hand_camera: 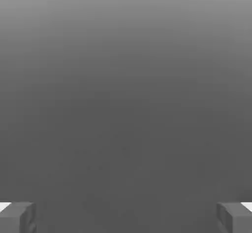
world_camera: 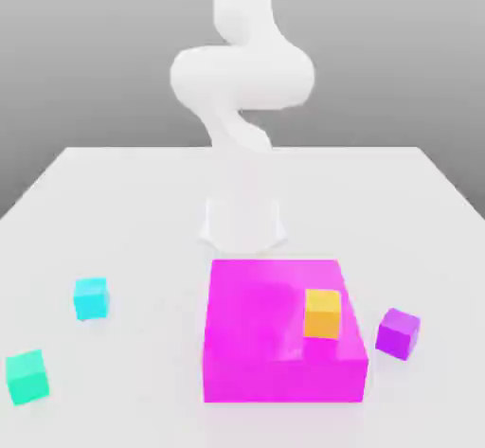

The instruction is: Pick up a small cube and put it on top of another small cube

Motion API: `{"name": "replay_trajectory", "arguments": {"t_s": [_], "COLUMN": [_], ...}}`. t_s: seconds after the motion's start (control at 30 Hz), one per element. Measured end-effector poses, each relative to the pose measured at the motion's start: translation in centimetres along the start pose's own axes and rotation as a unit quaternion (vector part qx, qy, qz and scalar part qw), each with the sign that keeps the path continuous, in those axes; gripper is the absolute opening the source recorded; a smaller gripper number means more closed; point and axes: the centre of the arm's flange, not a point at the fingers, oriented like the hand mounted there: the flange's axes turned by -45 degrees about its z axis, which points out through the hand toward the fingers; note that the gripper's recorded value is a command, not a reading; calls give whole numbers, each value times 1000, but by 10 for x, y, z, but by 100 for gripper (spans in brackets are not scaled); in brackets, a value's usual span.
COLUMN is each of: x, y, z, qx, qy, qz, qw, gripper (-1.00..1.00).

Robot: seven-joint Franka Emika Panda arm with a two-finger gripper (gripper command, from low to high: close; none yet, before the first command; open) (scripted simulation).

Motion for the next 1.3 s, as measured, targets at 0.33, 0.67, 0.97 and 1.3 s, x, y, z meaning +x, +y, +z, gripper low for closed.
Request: {"name": "replay_trajectory", "arguments": {"t_s": [0.33, 0.67, 0.97, 1.3], "x": [-35, -152, -291, -322], "y": [105, 230, 294, 297], "z": [180, 313, 395, 426], "qx": [-59, -137, -197, -199], "qy": [-124, -227, -297, -298], "qz": [172, 349, 454, 457], "qw": [976, 899, 817, 814], "gripper": [0, 0, 0, -100]}}
